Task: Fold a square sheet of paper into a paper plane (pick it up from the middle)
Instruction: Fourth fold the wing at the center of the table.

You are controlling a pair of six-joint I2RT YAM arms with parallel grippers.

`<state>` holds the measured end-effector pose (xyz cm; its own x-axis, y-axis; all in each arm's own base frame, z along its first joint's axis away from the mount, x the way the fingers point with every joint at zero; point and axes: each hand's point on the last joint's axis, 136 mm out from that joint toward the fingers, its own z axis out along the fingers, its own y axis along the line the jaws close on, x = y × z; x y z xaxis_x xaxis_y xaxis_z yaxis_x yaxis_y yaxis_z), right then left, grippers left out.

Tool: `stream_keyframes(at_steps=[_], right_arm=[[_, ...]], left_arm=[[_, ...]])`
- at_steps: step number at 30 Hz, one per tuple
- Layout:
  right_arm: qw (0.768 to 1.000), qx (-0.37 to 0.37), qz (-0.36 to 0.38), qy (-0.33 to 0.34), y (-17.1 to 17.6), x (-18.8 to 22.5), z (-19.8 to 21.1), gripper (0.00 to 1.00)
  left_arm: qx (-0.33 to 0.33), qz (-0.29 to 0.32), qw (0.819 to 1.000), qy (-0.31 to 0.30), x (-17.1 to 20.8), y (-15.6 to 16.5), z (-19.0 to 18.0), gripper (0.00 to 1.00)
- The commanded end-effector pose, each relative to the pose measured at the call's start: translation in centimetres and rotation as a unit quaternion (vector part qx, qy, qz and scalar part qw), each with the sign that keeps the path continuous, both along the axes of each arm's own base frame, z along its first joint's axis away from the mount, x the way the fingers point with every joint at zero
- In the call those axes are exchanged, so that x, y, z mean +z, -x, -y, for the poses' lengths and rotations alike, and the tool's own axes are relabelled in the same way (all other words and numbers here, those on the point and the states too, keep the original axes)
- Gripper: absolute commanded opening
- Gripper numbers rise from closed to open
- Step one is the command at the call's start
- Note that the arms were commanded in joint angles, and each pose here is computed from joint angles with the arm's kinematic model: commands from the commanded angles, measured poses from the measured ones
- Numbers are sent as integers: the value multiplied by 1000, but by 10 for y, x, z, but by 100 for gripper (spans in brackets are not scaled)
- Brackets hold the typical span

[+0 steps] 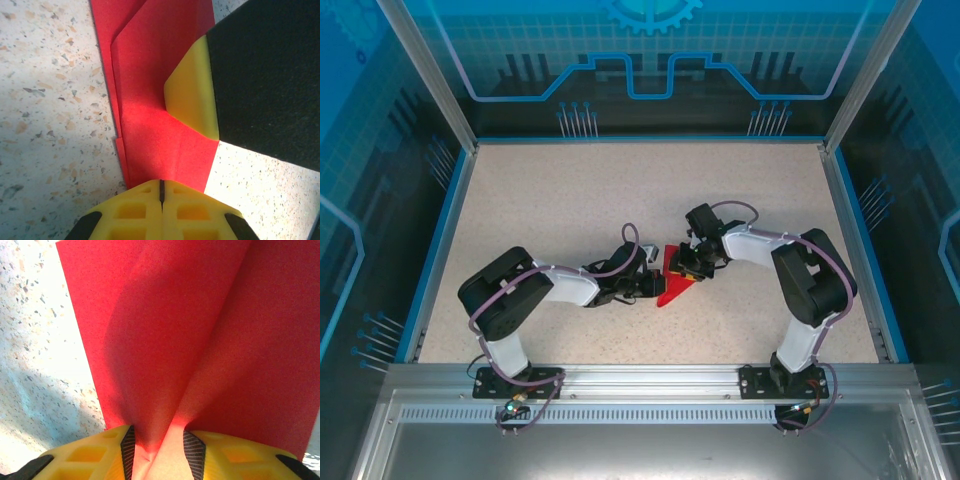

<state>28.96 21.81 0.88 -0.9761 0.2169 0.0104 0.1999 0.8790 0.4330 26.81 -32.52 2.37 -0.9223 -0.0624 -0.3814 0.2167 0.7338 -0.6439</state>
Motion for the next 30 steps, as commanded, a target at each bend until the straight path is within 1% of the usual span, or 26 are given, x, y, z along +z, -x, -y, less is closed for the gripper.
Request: stream_keyframes(at_steps=[1, 9, 16, 18, 25, 30], right_arm=[[992, 5, -78, 96, 39, -55, 36, 40], [991, 9, -87, 105, 40, -58, 37, 42], [989, 11, -95, 114, 43, -61, 40, 41], [989, 11, -97, 115, 44, -62, 40, 41], [989, 18, -96, 112, 43, -62, 35, 41], [990, 18, -95, 107, 42, -60, 33, 42]], left_arm=[[0, -13, 1000, -16, -9, 3, -2, 0], [2, -7, 1000, -15, -4, 4, -4, 0], [7, 24, 999, 24, 37, -7, -2, 2], [9, 28, 999, 37, 44, -9, -1, 3], [7, 17, 998, 58, 38, -10, 5, 2], [7, 11, 998, 57, 32, -8, 4, 1]])
